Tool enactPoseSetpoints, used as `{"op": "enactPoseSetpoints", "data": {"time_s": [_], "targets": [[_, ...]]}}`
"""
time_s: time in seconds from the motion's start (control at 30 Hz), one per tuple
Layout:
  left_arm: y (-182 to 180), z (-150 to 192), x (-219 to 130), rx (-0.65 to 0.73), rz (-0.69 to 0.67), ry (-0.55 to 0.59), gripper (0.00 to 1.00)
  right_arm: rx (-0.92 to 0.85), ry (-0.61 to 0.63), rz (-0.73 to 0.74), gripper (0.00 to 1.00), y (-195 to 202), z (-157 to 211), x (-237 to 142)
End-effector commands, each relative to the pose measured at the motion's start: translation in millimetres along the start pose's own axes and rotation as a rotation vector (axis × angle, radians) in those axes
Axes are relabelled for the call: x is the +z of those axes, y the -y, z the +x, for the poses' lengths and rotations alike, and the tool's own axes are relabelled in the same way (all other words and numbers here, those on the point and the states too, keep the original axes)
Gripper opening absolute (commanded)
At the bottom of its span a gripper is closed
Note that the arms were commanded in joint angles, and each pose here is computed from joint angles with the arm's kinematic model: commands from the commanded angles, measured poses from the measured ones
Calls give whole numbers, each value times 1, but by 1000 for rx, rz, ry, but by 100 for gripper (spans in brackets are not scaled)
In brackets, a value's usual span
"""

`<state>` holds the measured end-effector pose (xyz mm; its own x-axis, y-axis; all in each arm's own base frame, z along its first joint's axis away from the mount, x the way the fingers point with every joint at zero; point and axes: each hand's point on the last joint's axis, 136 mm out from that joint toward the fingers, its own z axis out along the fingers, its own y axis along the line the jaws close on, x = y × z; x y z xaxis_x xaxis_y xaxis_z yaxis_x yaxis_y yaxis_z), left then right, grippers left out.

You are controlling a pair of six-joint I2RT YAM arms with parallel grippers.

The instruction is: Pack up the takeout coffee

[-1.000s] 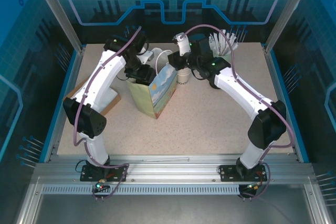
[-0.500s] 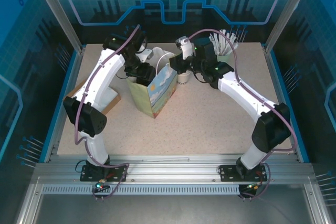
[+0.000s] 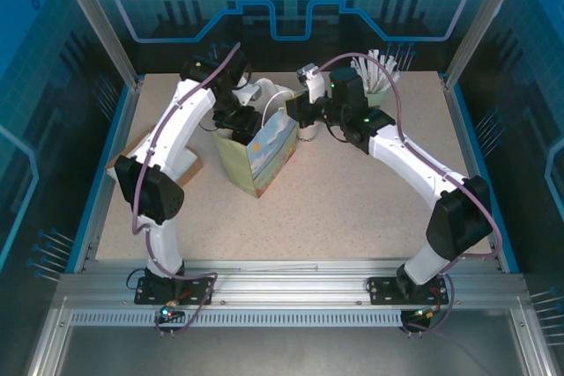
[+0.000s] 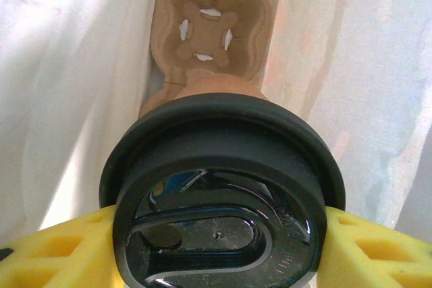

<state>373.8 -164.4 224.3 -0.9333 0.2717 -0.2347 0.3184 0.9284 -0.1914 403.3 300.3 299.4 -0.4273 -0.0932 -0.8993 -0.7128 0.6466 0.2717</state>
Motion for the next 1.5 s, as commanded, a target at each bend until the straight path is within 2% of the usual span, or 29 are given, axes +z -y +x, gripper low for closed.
{"op": "enactPoseSetpoints", "data": {"time_s": [0.0, 0.6, 1.0, 1.2, 1.47], "targets": [[-3, 1, 4, 29, -12, -28, 38, -29, 48, -25, 12, -6, -14, -11], [-10, 5, 31, 87, -94, -103, 38, -33, 27, -32, 17, -10, -14, -12], [-15, 11, 31, 90, -120, -137, 38, -33, 15, -30, 20, -11, -13, -10], [-17, 10, 39, 89, -122, -148, 38, -33, 12, -27, 26, -12, -15, -12], [-16, 12, 44, 93, -118, -154, 38, -36, 7, -18, 39, -14, -15, -16]]}}
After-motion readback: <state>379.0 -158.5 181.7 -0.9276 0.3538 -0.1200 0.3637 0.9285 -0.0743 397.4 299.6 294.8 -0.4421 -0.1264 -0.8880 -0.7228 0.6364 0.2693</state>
